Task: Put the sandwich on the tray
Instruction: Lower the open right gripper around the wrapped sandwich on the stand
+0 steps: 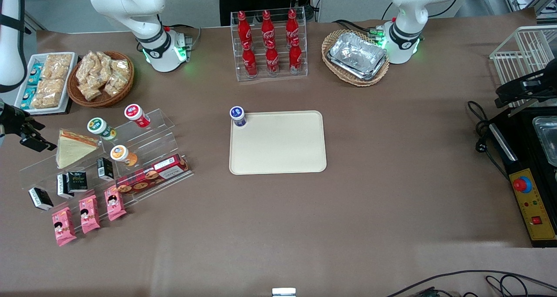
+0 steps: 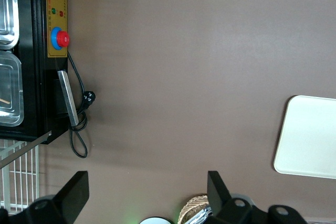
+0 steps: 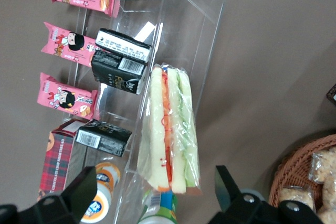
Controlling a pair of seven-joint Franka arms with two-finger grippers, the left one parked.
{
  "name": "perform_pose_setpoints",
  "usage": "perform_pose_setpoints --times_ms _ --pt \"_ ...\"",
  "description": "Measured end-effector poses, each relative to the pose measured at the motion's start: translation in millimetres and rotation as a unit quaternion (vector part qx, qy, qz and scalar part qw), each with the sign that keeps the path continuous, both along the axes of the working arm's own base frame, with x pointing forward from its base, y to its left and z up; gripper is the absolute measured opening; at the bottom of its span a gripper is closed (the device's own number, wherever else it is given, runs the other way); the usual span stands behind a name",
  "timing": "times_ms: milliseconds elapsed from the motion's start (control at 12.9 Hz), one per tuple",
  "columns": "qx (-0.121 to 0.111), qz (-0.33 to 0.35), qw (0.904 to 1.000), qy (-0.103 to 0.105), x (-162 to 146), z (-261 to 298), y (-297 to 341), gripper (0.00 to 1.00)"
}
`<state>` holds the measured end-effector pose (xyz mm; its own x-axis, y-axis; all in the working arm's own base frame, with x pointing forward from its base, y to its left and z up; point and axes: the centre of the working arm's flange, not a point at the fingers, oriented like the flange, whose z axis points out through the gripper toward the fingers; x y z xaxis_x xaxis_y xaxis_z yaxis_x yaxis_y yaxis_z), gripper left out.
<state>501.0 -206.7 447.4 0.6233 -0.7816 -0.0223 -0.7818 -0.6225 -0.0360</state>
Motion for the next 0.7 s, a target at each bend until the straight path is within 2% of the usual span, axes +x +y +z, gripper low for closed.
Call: perform_pose_setpoints --times_ms 155,695 --pt "-0.003 -0.001 1.0000 -0.007 -2.4 -12.3 0.9 1.00" --pt "0.000 -0.003 1.0000 -0.001 -12.2 -36.1 5.0 1.00"
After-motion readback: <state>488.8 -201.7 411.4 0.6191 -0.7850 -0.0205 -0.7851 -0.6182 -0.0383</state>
